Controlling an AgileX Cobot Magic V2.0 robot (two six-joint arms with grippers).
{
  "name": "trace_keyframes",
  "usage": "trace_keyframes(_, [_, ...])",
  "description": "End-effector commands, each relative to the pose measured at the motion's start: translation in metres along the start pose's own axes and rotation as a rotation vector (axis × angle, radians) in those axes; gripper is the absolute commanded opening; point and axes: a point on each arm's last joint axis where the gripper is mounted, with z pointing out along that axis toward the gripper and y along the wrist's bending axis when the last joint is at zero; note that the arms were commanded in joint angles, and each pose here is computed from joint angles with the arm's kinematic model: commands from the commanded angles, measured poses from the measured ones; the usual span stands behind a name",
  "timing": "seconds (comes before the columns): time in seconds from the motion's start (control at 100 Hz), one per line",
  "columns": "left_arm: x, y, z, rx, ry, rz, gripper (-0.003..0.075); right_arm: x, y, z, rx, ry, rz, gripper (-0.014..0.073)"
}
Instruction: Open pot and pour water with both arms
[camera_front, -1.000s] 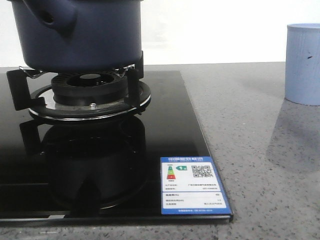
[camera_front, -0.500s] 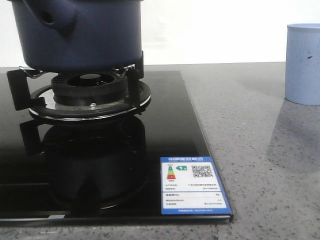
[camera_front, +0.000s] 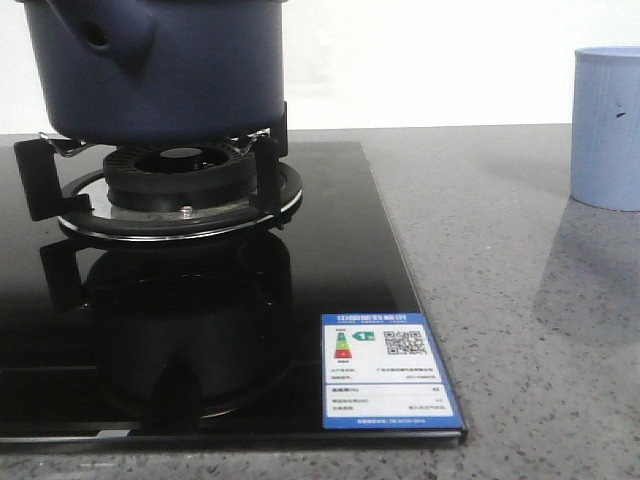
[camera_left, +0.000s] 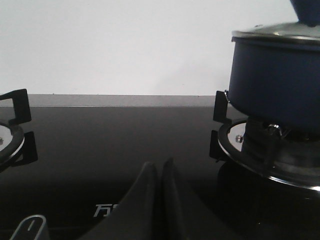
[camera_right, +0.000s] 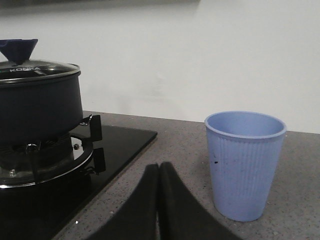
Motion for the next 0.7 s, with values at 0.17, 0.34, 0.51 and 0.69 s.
trace_keyframes(0.17, [-0.0017,0.0026,-0.0033,-0.041,-0.084,-0.009,-0.0016,-0.0096,0.0011,0.0009,-0.012,-0.035,0.012,-0.0061])
trace_keyframes(0.34, [-0.0023,0.0023,-0.0034,-0.036,-0.081,-0.021,-0.0016,-0.0096,0.0011,0.0009,-0.012,-0.035,0.012,-0.0061])
trace_keyframes(0.51, [-0.0023,0.0023,-0.0034,-0.036,-0.081,-0.021,-0.0016,-0.0096,0.0011,0.0009,-0.012,-0.035,0.012,-0.0061])
trace_keyframes(0.69, [-0.0023,0.0023,-0.0034,-0.036,-0.081,-0.021,-0.0016,-0.0096,0.0011,0.0009,-0.012,-0.035,0.012,-0.0061])
